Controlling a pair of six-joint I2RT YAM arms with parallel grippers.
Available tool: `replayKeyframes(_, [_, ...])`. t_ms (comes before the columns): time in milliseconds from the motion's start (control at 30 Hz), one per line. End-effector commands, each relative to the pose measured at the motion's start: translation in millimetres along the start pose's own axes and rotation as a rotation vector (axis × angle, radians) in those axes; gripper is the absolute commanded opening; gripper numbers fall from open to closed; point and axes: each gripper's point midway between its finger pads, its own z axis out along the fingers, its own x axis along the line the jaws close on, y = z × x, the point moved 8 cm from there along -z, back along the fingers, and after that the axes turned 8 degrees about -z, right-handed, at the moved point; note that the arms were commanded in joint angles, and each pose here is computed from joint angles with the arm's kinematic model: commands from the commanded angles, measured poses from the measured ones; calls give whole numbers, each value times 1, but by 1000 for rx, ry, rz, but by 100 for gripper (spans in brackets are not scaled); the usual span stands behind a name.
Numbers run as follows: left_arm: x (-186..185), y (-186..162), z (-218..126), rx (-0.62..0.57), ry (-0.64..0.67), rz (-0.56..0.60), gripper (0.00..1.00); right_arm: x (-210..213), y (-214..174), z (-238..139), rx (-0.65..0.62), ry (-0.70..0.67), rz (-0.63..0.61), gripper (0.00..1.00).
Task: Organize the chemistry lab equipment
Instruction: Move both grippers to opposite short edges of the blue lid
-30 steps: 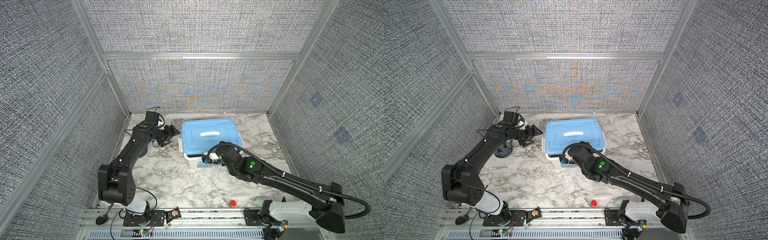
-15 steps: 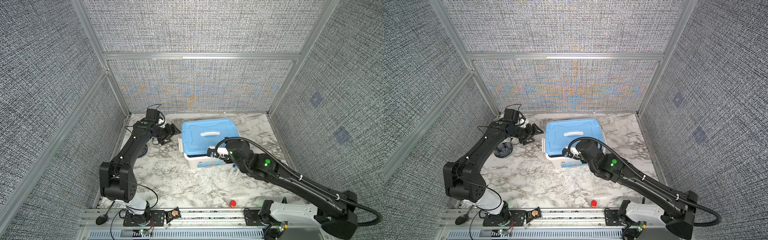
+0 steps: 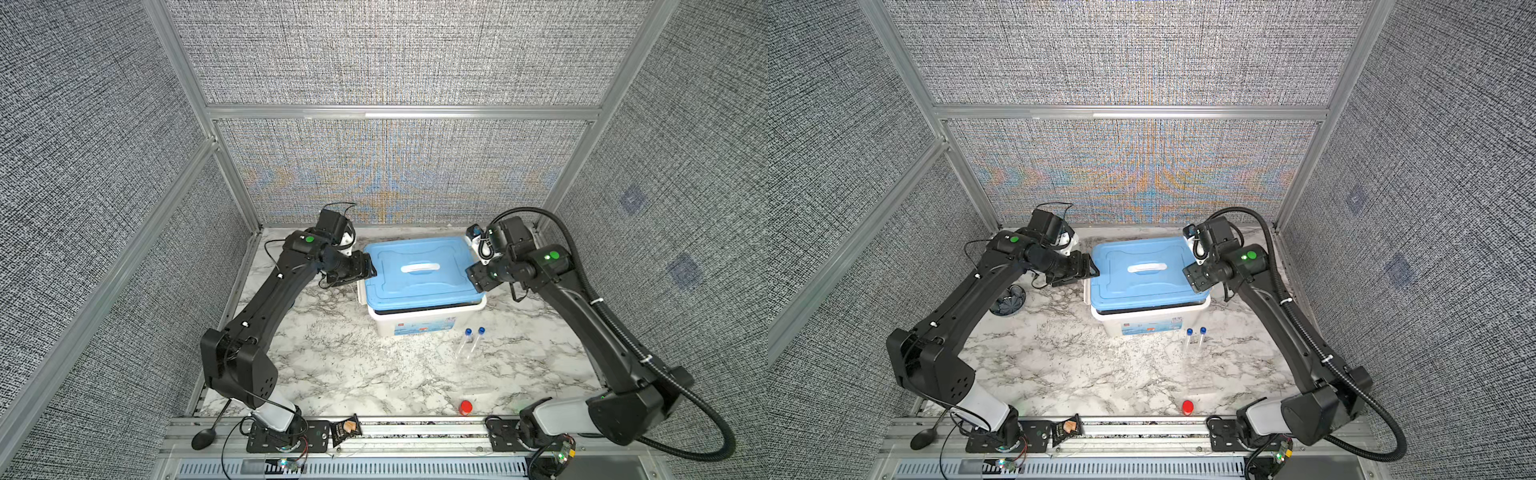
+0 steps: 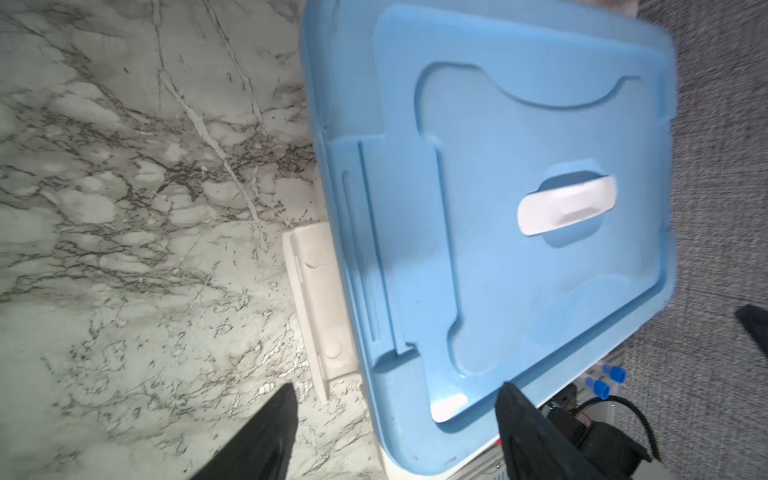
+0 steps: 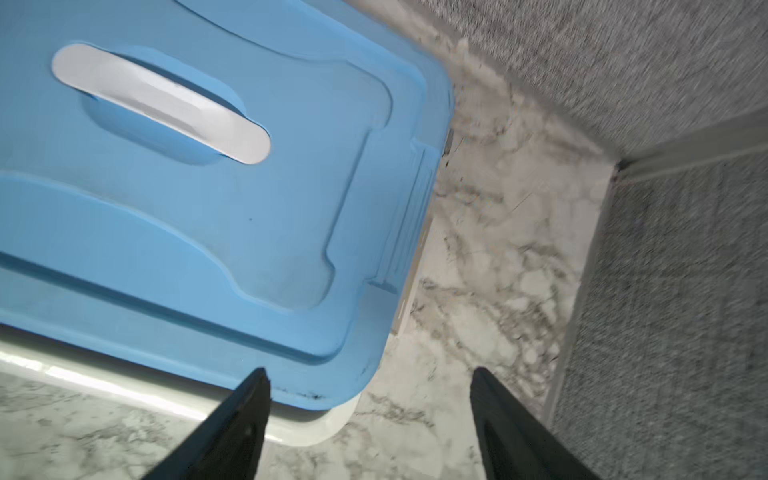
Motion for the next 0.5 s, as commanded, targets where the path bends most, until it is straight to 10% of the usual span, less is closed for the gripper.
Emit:
replayKeyframes(0, [12,-10,3,18,112,34,77,9,-17,5,114,203,213,79])
replayKeyframes(467, [12,-22,25,71,110,10,77,-1,-30,38,308,139,231,79])
